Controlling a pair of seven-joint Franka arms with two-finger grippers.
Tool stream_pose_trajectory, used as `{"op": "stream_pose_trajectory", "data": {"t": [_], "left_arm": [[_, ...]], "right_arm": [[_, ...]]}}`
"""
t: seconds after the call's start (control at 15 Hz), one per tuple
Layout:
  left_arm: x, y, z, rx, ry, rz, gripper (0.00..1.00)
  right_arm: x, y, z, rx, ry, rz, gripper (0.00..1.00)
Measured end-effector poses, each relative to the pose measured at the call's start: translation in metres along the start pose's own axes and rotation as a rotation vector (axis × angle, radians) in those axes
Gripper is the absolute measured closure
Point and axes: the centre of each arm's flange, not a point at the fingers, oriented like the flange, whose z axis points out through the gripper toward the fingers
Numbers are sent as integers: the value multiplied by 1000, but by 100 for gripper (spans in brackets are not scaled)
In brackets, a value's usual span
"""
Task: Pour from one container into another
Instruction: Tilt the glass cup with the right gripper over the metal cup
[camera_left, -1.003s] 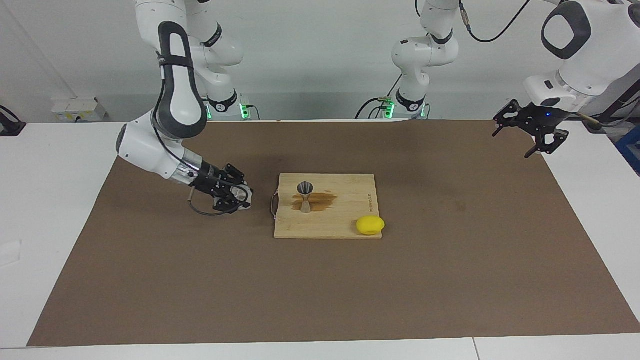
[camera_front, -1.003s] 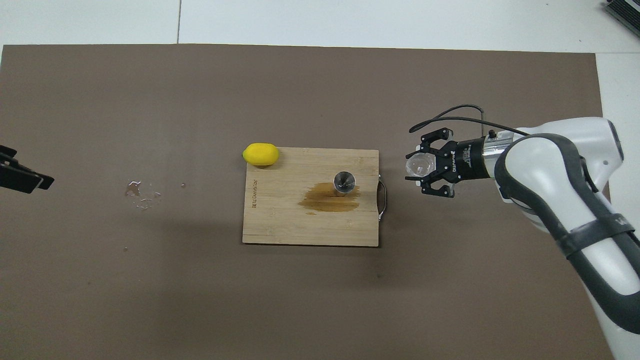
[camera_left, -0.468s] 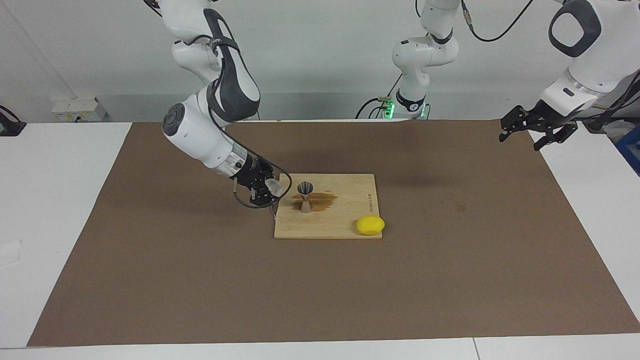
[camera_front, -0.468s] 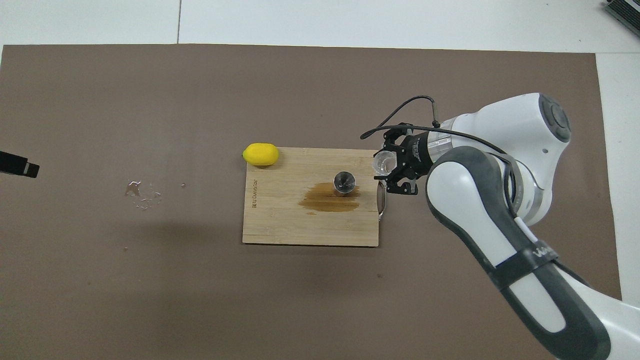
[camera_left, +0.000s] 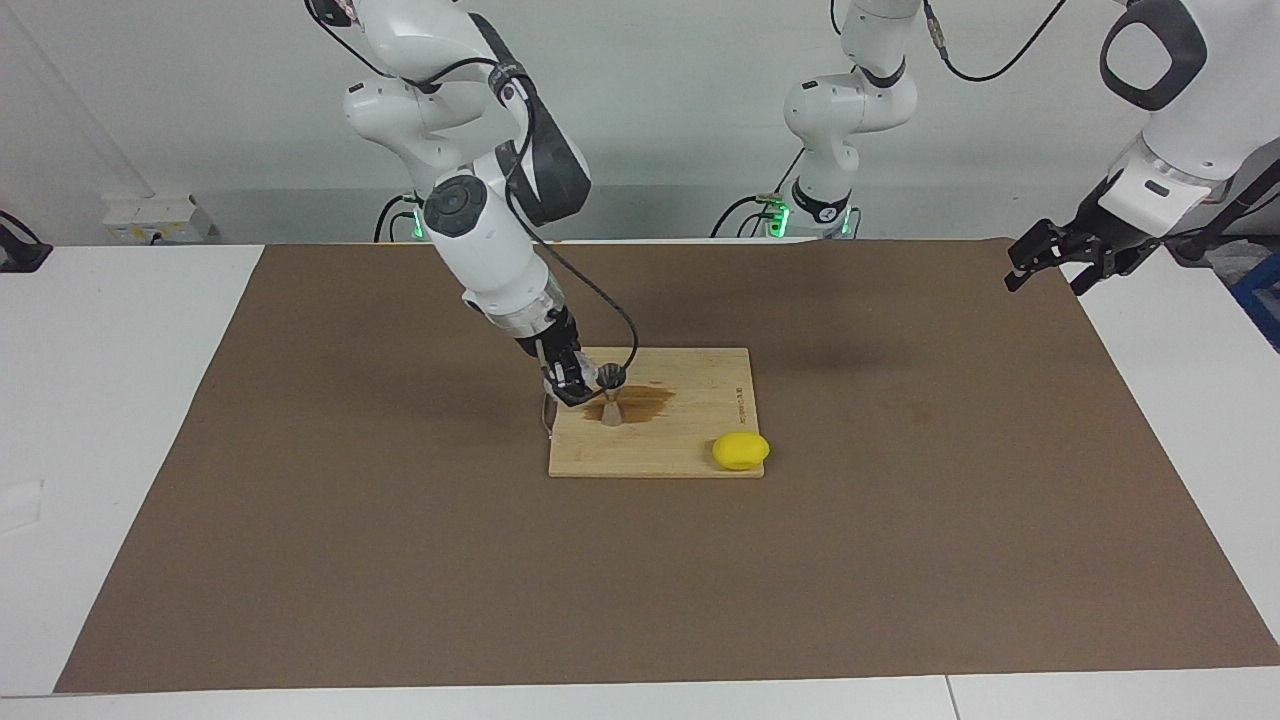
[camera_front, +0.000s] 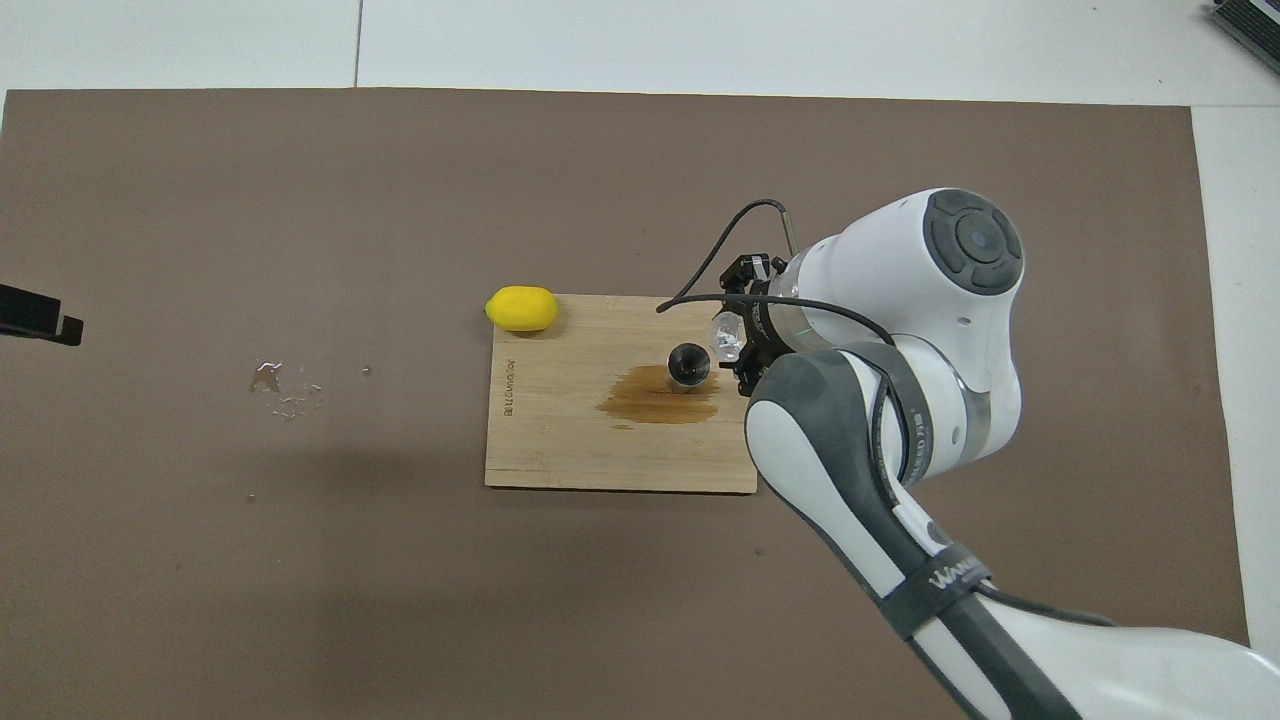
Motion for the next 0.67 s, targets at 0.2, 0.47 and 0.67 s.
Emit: {"op": "stream_pose_trajectory", "data": {"t": [0.2,0.47,0.67], "left_arm": [[-1,-2,-1,0,1,-4,0],[0,4,0,0,0,7,0],[0,5,0,0,-3,8,0]], "right_arm": [[-8,3,4,-1,61,-58,52],[-20,8,9,-4,136,-134,52],[-28,11,12,-11,177,-177,52]]}}
